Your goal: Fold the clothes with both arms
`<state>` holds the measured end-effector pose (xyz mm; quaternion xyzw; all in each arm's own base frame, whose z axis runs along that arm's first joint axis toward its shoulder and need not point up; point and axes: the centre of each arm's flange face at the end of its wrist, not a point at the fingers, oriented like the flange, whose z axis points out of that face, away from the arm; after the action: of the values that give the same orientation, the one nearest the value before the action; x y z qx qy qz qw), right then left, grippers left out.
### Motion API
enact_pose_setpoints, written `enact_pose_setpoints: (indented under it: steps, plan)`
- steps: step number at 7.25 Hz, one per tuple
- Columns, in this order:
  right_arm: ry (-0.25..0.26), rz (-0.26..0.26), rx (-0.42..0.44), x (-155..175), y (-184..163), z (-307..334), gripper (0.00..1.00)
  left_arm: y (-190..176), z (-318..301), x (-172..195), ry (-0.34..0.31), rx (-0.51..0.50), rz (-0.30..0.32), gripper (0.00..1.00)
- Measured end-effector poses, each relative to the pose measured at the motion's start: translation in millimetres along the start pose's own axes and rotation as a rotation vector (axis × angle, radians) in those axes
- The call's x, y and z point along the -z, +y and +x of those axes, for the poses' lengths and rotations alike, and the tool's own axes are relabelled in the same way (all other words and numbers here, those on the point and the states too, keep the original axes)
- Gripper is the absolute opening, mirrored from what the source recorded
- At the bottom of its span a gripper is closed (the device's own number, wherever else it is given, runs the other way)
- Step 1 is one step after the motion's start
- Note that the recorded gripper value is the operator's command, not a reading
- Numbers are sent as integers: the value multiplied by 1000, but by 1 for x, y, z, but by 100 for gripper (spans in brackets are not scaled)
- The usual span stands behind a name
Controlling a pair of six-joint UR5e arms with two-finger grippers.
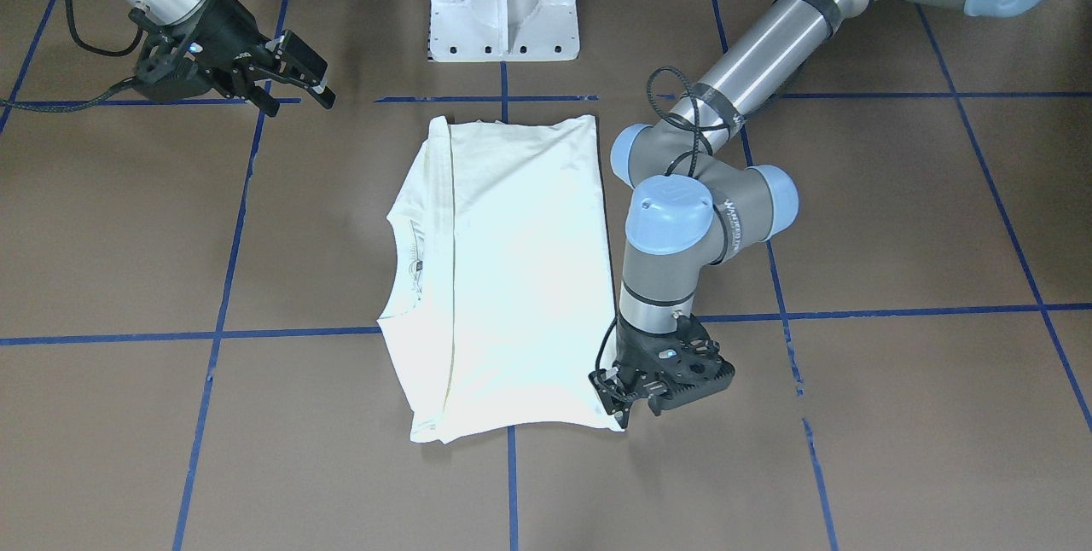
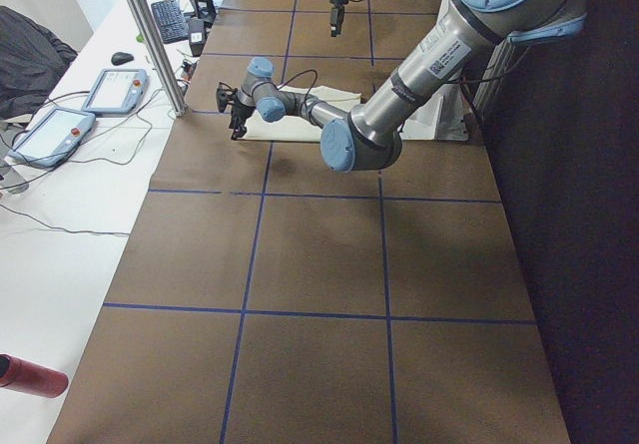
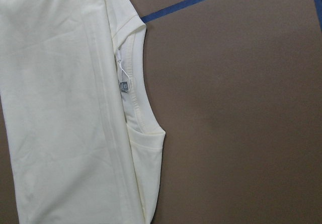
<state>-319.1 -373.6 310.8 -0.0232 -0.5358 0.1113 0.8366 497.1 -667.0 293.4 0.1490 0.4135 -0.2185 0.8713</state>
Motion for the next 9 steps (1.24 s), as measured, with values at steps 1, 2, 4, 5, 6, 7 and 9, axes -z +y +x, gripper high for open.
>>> enact_pose_setpoints:
  steps: [1, 2, 4, 5, 6, 7, 9]
  plan:
    - [35, -2, 2, -6, -4, -10, 100, 2, -16, 17, -12, -26, -27, 100]
    - [79, -5, 18, -17, -6, -26, 100, 6, -27, 42, -29, -64, -42, 100]
    - [187, 5, 60, -67, 1, -83, 100, 30, -63, 105, 7, -113, -58, 100]
    - [241, 8, 79, -95, 12, -109, 100, 46, -76, 143, 42, -125, -92, 100]
    - [286, 5, 103, -121, 29, -122, 100, 59, -79, 177, 63, -131, -128, 100]
    - [324, 0, 126, -148, 45, -129, 100, 65, -79, 198, 72, -133, -147, 100]
    - [375, -22, 153, -189, 67, -137, 100, 75, -76, 210, 82, -135, -166, 100]
